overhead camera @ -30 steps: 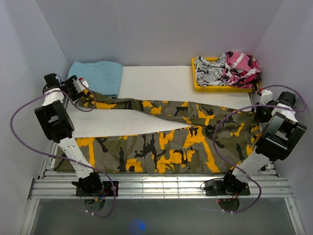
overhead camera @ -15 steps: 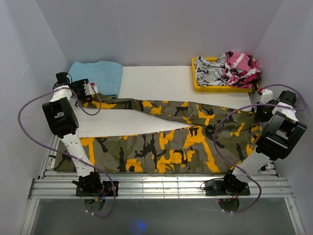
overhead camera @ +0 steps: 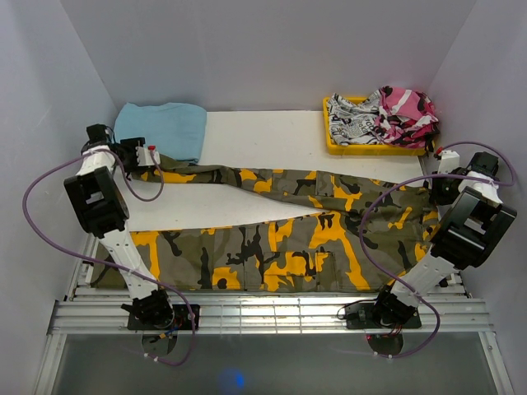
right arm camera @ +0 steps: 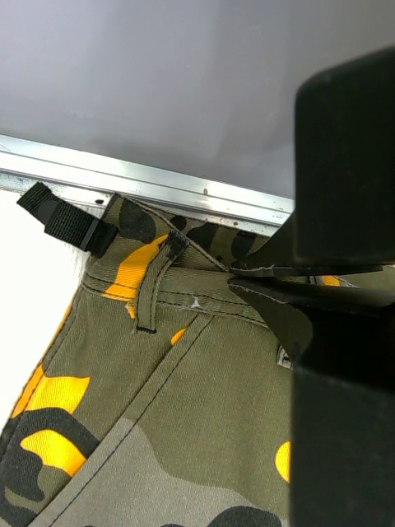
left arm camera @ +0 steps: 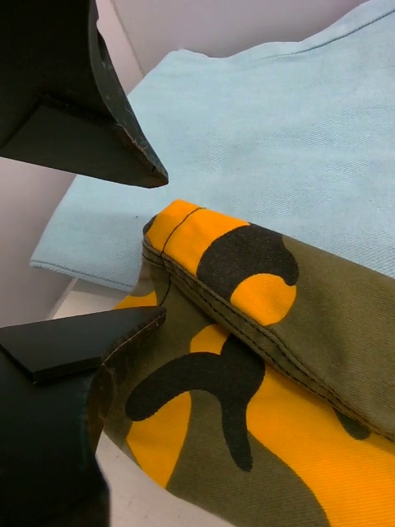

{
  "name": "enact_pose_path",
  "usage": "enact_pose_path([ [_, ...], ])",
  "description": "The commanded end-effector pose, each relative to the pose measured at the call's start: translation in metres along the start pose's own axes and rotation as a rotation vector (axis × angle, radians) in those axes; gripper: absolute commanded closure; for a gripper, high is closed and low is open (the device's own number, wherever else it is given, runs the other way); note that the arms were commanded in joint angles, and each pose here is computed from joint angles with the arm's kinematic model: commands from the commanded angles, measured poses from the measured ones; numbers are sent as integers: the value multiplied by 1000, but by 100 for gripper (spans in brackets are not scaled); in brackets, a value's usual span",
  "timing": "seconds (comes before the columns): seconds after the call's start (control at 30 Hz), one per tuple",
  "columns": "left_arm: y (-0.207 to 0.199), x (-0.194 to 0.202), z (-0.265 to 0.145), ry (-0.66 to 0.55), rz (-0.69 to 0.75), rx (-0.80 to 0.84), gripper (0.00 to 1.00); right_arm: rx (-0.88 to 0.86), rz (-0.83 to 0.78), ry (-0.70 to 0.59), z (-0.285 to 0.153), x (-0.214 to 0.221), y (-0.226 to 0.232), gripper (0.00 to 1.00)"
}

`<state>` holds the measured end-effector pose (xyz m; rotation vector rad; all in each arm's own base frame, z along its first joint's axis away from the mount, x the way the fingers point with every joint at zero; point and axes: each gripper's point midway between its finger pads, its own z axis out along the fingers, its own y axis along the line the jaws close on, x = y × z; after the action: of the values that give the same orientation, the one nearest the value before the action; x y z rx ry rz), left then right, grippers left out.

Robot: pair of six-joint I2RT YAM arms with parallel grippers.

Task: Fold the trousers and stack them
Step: Flatten the trousers out

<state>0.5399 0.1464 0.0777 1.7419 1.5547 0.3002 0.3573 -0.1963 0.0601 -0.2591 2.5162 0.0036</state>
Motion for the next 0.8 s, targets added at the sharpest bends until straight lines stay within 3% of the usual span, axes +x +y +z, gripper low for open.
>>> enact_pose_path([
  [0.0,24,-8,-15,7,60,-33,30,28,-15,-42,-4,-18,-14,92],
  [0.17,33,7,3,41,69,-31,32,36,-13,-34,-3,-17,-17,92],
  [0.3,36,12,19,53,66,-21,47,35,-10,-29,-1,-17,-18,92],
  [0.37,30,12,24,52,72,9,50,39,-8,-29,-2,-18,-20,92],
  [0.63,22,1,13,37,86,28,47,46,-14,-38,-6,-24,-22,92],
  [0.77,20,-10,-6,24,107,26,40,39,-15,-42,-7,-25,-21,92],
])
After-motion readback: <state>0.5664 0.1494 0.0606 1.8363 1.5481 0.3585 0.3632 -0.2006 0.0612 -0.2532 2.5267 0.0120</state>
